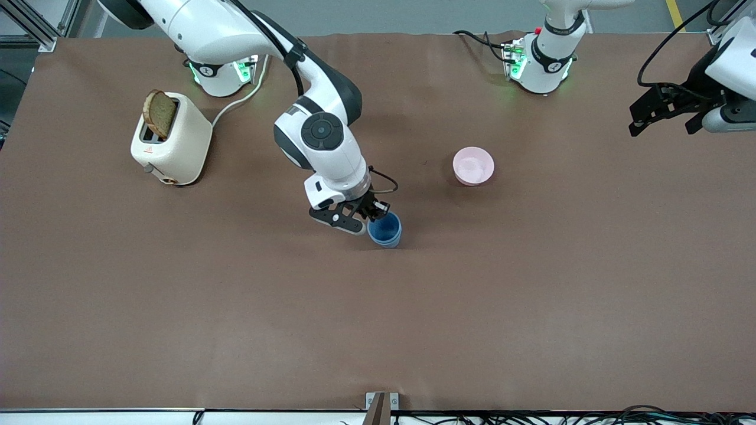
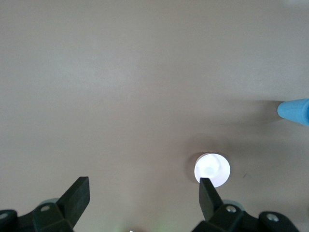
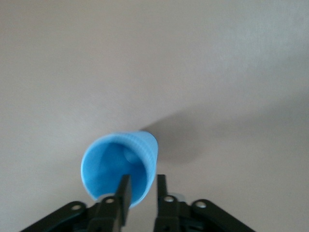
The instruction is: Stack blue cups with both arms
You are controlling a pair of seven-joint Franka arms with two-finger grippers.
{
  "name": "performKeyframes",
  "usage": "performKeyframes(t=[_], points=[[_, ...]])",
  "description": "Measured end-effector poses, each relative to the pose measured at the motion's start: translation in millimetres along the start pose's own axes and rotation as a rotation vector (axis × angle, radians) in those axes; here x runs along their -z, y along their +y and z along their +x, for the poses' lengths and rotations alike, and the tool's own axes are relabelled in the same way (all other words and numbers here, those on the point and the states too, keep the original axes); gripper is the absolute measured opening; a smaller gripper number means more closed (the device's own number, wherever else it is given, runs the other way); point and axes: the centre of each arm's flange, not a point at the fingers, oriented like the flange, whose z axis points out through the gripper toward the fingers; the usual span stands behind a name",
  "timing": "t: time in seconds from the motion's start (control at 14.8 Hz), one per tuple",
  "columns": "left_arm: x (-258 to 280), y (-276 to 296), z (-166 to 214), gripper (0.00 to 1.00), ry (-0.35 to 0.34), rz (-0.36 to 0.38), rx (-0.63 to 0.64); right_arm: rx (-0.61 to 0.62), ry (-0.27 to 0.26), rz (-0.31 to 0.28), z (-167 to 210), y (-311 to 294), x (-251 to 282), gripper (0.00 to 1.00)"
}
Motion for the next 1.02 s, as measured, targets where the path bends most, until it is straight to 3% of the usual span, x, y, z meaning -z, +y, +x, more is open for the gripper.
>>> performKeyframes(t=[0.27, 0.34, 0.47, 0.68, 0.88, 1.02], points=[[-2, -4, 0, 1.00, -0.005, 0.001, 0.007, -0.049, 0.081, 0.046, 42, 10, 75, 0.75], [-3, -3, 1, 1.00, -0.008, 0.001, 0.005, -0.063, 0.096, 0.023, 52, 19, 94, 0.84], [-4, 3, 1, 1.00, -0.008, 0.001, -0.006, -0.071, 0.131, -0.079, 71, 48, 134, 1.00], [0, 14, -1, 1.00, -0.002, 0.001, -0.023, -0.031, 0.146, -0.200, 107, 105, 198, 1.00], [2, 25, -5, 1.00, -0.005, 0.003, -0.032, 0.036, 0.147, -0.270, 147, 171, 254, 1.00], [2, 26, -5, 1.00, -0.004, 0.003, -0.022, 0.078, 0.117, -0.296, 169, 215, 282, 1.00]])
